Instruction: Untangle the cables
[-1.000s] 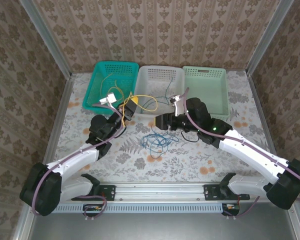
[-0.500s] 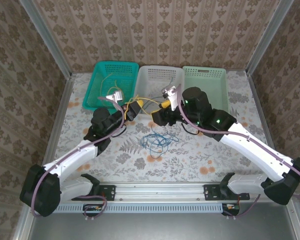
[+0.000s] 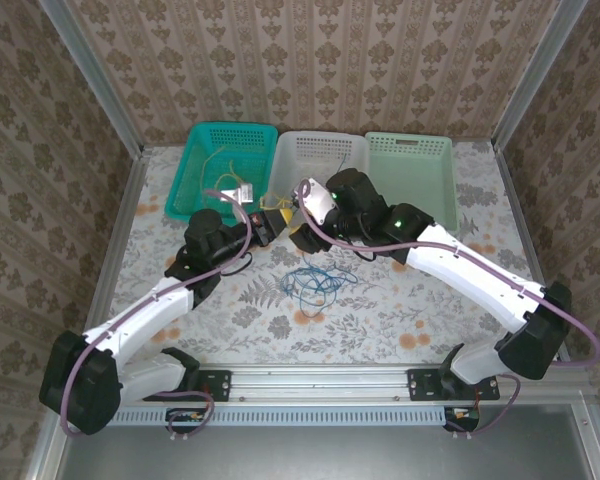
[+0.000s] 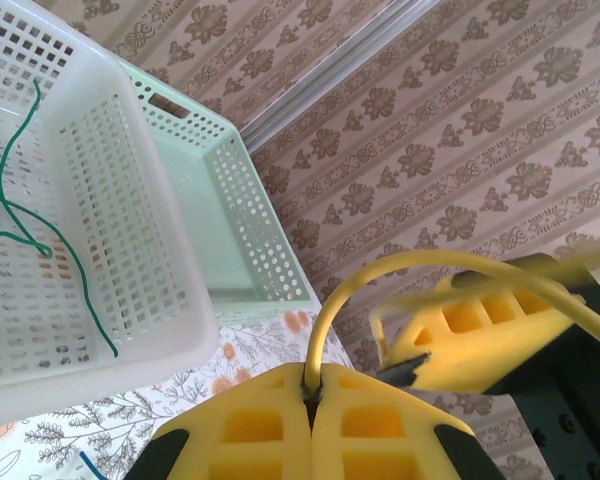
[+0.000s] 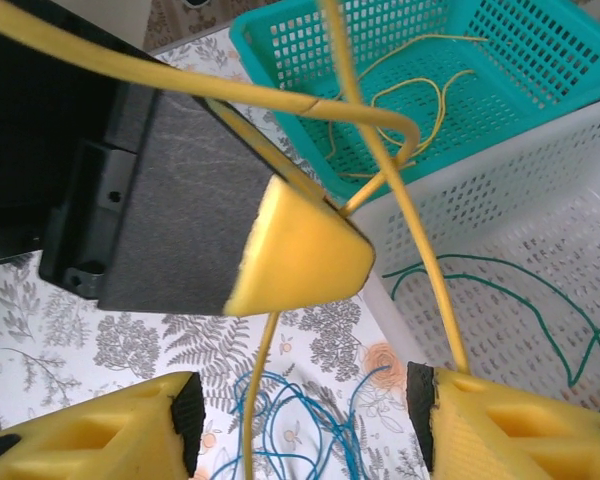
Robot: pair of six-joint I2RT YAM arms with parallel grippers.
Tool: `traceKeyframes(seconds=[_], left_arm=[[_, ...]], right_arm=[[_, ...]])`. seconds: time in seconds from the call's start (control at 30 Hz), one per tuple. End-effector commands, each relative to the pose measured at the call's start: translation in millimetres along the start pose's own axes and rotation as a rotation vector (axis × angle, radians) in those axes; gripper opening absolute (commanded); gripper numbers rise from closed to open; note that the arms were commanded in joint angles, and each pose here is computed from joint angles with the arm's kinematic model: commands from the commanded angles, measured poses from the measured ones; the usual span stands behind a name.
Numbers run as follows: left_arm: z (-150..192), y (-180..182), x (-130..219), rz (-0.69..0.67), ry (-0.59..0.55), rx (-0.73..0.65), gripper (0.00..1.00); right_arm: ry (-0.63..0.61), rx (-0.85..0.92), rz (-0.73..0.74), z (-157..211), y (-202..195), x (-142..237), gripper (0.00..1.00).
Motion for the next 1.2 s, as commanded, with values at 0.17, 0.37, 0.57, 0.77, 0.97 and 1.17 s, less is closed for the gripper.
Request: traceKeyframes(seconds=[0.17,0.37,0.57,0.77,0.97,1.17], left_arm=[[-5,-17,2,0.048,0.04,-0.044,0.0],[-1,-15,3,0.04,0.061,-0.041,0.0],[1,-7,5,0.022,0.068,-0.028,0.0],[1,-4,6,0.019,0.068,-0.015,0.0],[2,-7,7,0.03,0.078,-0.026,0.0],[3,-8,9,0.03,0.083,-0.031,0.0]], right_arm=[[0.0,0.075,0.068,-7,-5,-8,0.55],[0.007,0.106,0.157,-6,-19,-7,0.56],[-0.038,0.101,0.187,-9,-21,10,0.57],[-0.05,0.11,0.237,-3,-28,25,0.56],[-0.034,0.105,0.166,-3,-21,16,0.56],[0.023,0.094,0.085,2,-12,-13,0.56]])
Point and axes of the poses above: each hand's point on the last joint's axis, 136 mm out from that joint toward the fingers, its own x axis back along the fingers, its own y axis along the line the jaws close on, z = x × y, the point moved 2 cm from there along x, back along the fingers, and after that the axes turned 5 degrees about -x, right-handed, at the moved point
